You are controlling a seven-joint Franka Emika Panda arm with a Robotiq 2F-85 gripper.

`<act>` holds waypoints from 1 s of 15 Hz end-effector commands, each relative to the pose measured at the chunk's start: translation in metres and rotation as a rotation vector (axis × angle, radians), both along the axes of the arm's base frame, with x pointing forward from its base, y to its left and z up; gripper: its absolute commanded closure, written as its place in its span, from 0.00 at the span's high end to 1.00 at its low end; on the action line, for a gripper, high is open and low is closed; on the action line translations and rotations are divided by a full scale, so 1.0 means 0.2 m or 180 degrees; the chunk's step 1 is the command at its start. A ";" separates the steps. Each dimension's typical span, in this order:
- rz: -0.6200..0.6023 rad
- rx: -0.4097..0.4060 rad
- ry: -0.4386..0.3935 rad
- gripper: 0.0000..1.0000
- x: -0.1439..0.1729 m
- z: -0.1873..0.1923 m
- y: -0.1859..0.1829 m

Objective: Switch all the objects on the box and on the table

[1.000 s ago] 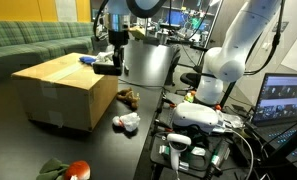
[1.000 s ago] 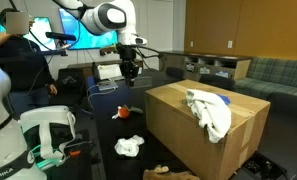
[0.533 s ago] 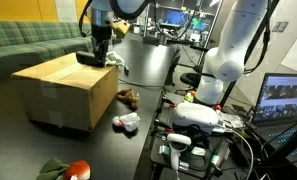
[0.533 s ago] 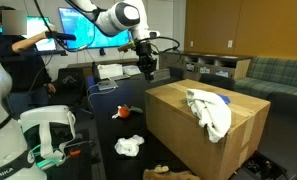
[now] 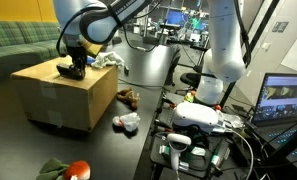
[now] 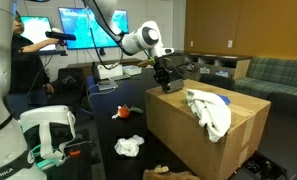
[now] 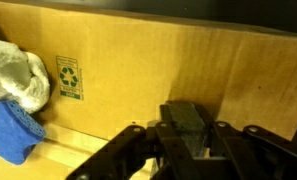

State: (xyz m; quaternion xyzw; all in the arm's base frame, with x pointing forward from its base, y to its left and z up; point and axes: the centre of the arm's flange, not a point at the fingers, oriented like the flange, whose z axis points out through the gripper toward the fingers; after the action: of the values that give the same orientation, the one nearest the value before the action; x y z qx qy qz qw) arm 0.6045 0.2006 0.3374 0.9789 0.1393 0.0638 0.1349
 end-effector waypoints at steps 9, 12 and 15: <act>-0.0342 -0.0196 -0.0282 0.15 0.33 0.02 0.15; -0.0474 -0.0298 -0.0329 0.15 0.39 0.01 0.04; -0.0600 -0.0397 -0.0356 0.15 0.40 0.04 -0.09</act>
State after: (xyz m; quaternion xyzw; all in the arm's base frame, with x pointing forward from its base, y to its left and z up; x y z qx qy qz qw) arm 0.6673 0.2097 0.3373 0.9764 0.0655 0.0918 0.1841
